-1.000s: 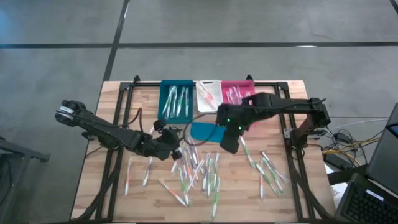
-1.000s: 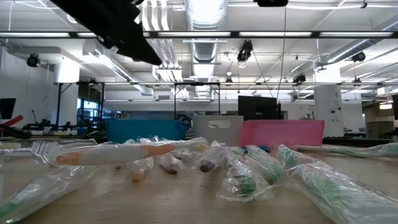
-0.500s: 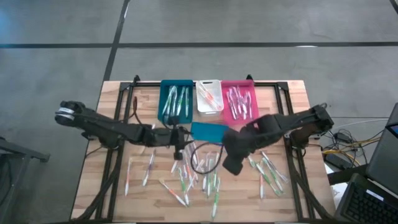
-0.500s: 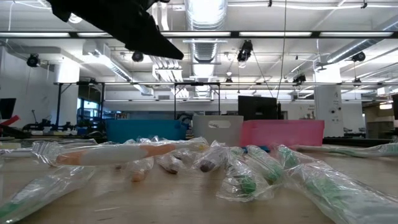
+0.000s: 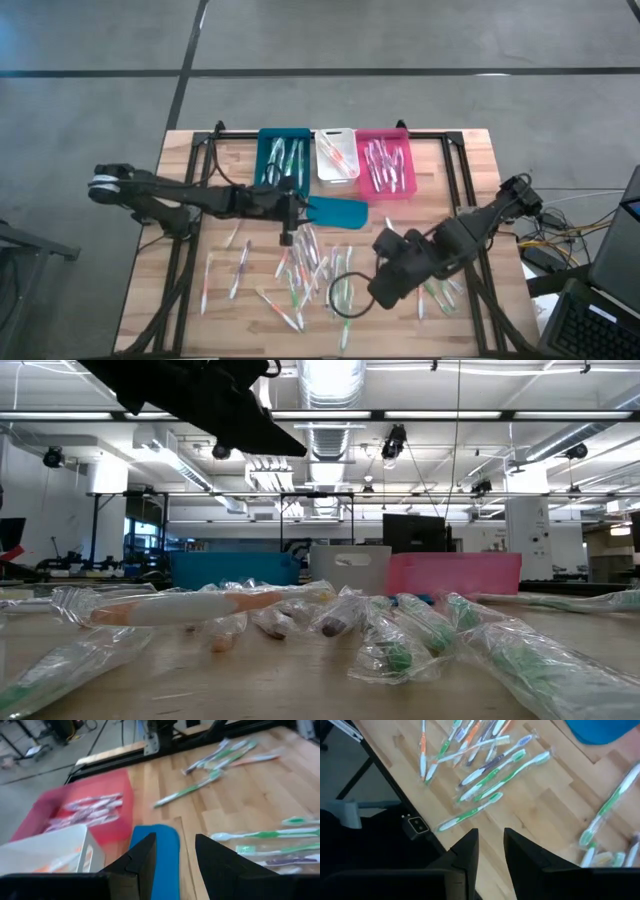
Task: Pick & Place Toothbrushes
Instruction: Put the orange toothbrush into the white bin
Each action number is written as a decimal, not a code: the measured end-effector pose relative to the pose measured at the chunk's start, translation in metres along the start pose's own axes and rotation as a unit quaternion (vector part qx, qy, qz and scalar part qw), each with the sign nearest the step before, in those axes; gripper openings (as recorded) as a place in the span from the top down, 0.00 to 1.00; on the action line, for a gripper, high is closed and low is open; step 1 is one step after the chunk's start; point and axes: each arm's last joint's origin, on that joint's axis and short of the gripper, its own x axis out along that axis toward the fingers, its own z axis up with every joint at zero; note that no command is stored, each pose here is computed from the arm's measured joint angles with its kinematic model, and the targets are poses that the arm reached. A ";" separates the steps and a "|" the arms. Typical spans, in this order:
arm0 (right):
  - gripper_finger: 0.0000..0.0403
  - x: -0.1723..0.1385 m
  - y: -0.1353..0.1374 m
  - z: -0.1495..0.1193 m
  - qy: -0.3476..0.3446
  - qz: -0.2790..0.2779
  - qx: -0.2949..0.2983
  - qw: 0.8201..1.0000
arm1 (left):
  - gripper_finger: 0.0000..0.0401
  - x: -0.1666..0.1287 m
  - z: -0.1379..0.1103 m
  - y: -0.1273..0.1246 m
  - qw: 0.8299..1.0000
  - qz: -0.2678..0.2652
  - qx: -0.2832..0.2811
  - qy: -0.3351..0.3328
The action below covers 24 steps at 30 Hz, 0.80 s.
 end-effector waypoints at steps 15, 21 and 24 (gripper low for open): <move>0.88 0.024 -0.003 -0.036 -0.025 -0.050 0.085 0.995 | 0.65 -0.001 -0.003 0.030 0.995 -0.081 0.015 -0.051; 0.86 0.037 -0.008 -0.047 -0.013 -0.074 0.111 0.991 | 0.65 -0.002 -0.002 0.037 0.990 -0.118 0.015 -0.075; 0.84 0.043 -0.012 -0.052 -0.010 -0.088 0.127 0.988 | 0.65 -0.003 -0.001 0.039 0.990 -0.113 0.017 -0.082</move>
